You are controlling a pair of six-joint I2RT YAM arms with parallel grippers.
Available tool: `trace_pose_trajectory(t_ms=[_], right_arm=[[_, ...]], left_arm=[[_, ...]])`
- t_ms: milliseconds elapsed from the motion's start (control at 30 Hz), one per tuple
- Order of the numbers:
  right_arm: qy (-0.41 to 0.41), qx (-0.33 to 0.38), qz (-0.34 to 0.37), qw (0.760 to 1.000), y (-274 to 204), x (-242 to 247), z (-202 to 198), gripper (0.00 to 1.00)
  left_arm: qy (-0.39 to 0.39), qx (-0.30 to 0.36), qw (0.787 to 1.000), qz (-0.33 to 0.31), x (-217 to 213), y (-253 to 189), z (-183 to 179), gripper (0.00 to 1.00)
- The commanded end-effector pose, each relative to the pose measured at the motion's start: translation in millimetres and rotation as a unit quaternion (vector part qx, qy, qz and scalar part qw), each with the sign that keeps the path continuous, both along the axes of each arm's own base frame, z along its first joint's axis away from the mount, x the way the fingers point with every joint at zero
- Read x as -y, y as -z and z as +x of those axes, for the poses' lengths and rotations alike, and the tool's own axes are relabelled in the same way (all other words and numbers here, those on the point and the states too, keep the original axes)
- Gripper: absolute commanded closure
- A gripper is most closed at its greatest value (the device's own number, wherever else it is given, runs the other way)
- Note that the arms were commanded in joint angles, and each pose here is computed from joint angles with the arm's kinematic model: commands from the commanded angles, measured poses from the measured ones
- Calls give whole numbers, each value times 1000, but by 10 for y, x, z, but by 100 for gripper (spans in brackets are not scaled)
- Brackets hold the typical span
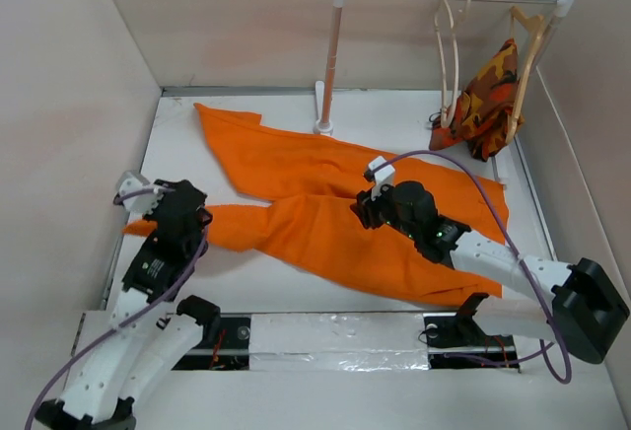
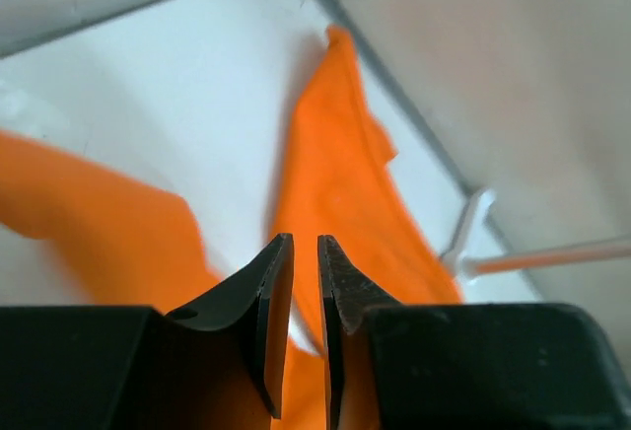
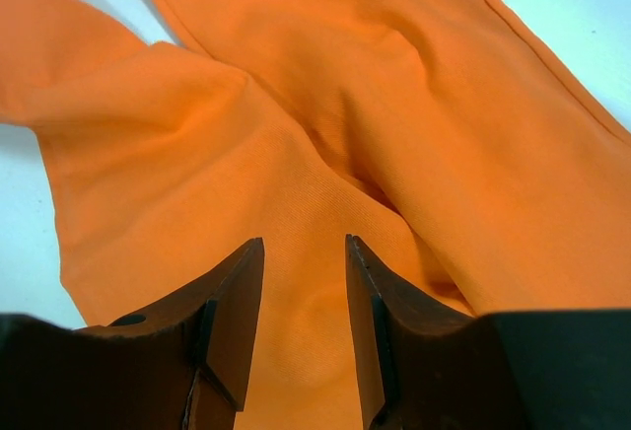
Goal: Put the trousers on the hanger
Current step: Flatten out the trousers at the center of the board.
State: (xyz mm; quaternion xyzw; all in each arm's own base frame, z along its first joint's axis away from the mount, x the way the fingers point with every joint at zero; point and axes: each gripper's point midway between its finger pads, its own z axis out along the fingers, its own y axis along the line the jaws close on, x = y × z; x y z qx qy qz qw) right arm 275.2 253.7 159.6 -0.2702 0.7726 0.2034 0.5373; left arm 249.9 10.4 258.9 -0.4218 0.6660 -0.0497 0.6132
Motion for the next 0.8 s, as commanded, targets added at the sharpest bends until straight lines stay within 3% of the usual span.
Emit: trace_pose_trajectory(t_ms=[0, 100, 167, 233, 267, 300, 367, 400, 467, 633, 767], right_arm=[[-13, 9, 12, 1000, -43, -89, 52, 55], [-14, 5, 6, 1000, -14, -92, 54, 55], [-17, 6, 7, 1000, -17, -99, 51, 61], [-25, 4, 9, 1000, 4, -122, 32, 92], [-27, 5, 11, 1000, -2, -136, 35, 100], [-27, 5, 11, 1000, 10, -142, 41, 100], [-44, -3, 12, 999, 58, -204, 13, 100], [-49, -6, 10, 999, 77, -232, -9, 100], [-40, -8, 4, 999, 102, -198, 1, 100], [-29, 5, 10, 1000, 42, -143, 6, 94], [-31, 8, 11, 999, 27, -158, -17, 92]], left_arm=[[-65, 111, 991, -45, -258, -401, -176, 87], [-64, 137, 987, -48, -235, -502, -105, 87], [-68, 140, 987, -39, -217, -535, -20, 83], [-47, 103, 993, -8, -73, -395, 217, 71], [-15, 104, 994, -6, 78, -435, 371, 61], [1, 53, 998, 18, 208, -200, 585, 60], [22, 40, 999, 6, 371, -177, 850, 58], [17, 2, 1000, 12, 339, 74, 1052, 59], [35, 3, 999, -14, 357, 196, 1303, 60], [-16, -54, 997, -46, -127, 856, 1772, 60], [35, -111, 992, -46, -164, 1146, 2254, 56]])
